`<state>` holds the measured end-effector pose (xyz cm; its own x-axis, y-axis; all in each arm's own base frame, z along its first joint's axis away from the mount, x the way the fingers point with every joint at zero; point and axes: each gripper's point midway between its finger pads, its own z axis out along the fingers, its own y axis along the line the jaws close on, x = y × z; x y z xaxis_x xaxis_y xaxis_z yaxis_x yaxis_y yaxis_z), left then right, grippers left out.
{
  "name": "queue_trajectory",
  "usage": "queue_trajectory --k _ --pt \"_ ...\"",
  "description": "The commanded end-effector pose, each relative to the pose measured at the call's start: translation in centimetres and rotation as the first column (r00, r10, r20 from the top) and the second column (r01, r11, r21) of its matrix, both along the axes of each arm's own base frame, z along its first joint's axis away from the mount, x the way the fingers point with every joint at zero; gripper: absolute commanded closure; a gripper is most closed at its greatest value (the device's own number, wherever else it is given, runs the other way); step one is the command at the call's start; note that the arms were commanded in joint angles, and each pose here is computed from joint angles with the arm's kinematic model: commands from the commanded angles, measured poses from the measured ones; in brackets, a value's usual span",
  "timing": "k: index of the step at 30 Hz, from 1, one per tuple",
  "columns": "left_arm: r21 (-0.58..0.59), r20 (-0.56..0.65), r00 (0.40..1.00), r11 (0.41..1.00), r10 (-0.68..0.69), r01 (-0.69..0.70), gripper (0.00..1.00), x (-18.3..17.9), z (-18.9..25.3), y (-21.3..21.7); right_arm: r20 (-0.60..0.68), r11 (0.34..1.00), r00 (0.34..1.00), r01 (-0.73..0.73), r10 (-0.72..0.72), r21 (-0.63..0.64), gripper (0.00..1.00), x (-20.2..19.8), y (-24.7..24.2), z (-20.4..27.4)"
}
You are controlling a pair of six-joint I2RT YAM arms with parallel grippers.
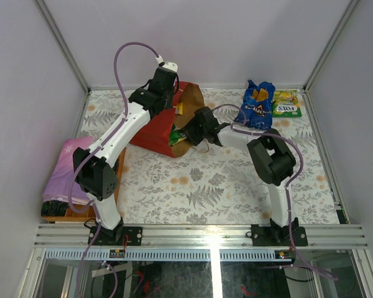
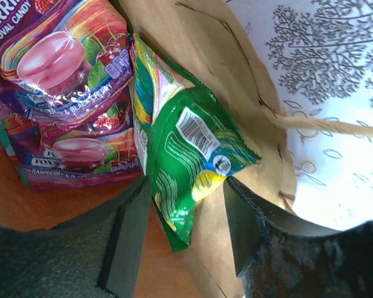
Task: Take the snacks out of the paper bag
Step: Take out the snack from the paper bag.
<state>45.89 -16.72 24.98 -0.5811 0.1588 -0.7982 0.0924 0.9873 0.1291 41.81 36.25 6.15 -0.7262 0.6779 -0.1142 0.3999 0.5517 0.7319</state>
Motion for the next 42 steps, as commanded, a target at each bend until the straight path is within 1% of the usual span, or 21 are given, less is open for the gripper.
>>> queue_trajectory --k 1,7,9,11,14,15,18,20,23,26,29,31,33,36,38,39,42 --pt "-0.013 0.051 0.999 1.000 -0.005 0.006 0.99 -0.1 2.1 -0.1 0.037 1.000 0.999 0.002 -0.003 0.026 0.46 1.2 2.2 0.7" --pt "-0.013 0.053 0.999 1.000 -0.004 0.004 0.99 -0.1 2.2 0.0 0.012 1.000 1.000 -0.006 0.006 0.004 0.50 1.2 3.0 -0.4" --pt "-0.015 0.055 0.998 1.000 -0.003 0.004 0.99 -0.2 2.3 0.0 -0.001 1.000 1.000 -0.007 0.007 -0.004 0.55 1.1 3.0 -1.0" --pt "-0.015 0.058 0.998 1.000 -0.004 0.005 0.99 -0.2 2.4 0.0 -0.003 1.000 1.000 -0.007 0.007 -0.007 0.66 1.0 3.0 -1.4" --pt "-0.009 0.060 0.998 1.000 -0.001 0.001 0.99 -0.2 2.5 0.1 0.039 0.999 0.999 -0.013 0.014 -0.032 0.94 1.3 2.6 -0.5" --pt "-0.007 0.062 0.998 1.000 0.002 -0.002 0.99 -0.2 2.5 0.2 0.068 0.999 0.998 -0.014 0.017 -0.047 0.99 1.4 2.3 0.2" --pt "-0.002 0.064 0.998 1.000 0.005 -0.005 0.99 -0.2 2.5 0.4 0.190 0.996 0.982 -0.001 0.017 -0.085 1.00 1.8 0.9 3.5" --pt "-0.001 0.064 0.998 1.000 0.005 -0.005 0.98 -0.2 2.5 0.4 0.320 0.993 0.944 -0.049 0.082 -0.110 1.00 1.8 0.6 6.9" --pt "0.006 0.066 0.998 1.000 0.008 -0.009 0.98 -0.2 2.5 0.5 0.477 0.971 0.848 -0.164 0.230 -0.176 1.00 0.7 0.4 11.7" --pt "0.016 0.071 0.997 1.000 0.018 -0.020 0.98 -0.2 2.6 0.8 0.573 0.935 0.745 -0.206 0.341 -0.289 1.00 -0.8 -1.3 14.8" --pt "0.014 0.080 0.997 1.000 0.020 -0.021 0.98 -0.3 2.9 0.9 0.599 0.871 0.649 -0.228 0.469 -0.435 1.00 -2.1 -3.6 16.8" --pt "0.012 0.081 0.996 1.000 0.019 -0.021 0.98 -0.3 3.0 0.9 0.579 0.808 0.594 -0.230 0.559 -0.543 1.00 -2.7 -5.3 17.8" --pt "0.009 0.083 0.996 1.000 0.019 -0.020 0.98 -0.3 3.0 0.8 0.536 0.733 0.561 -0.203 0.631 -0.650 1.00 -2.5 -7.2 18.3" --pt "0.009 0.081 0.996 1.000 0.021 -0.021 0.98 -0.2 2.9 0.8 0.462 0.619 0.549 -0.134 0.696 -0.774 1.00 -1.4 -10.5 19.2" --pt "0.005 0.079 0.997 1.000 0.017 -0.018 0.98 -0.3 2.9 0.7 0.431 0.565 0.560 -0.083 0.708 -0.821 1.00 0.1 -12.3 20.0" --pt "0.002 0.078 0.997 1.000 0.014 -0.015 0.98 -0.3 2.9 0.6 0.418 0.545 0.574 -0.059 0.704 -0.836 1.00 1.2 -13.4 20.2" --pt "0.002 0.076 0.997 1.000 0.014 -0.015 0.98 -0.2 2.8 0.6 0.420 0.534 0.625 0.006 0.658 -0.845 1.00 4.6 -15.7 21.2"
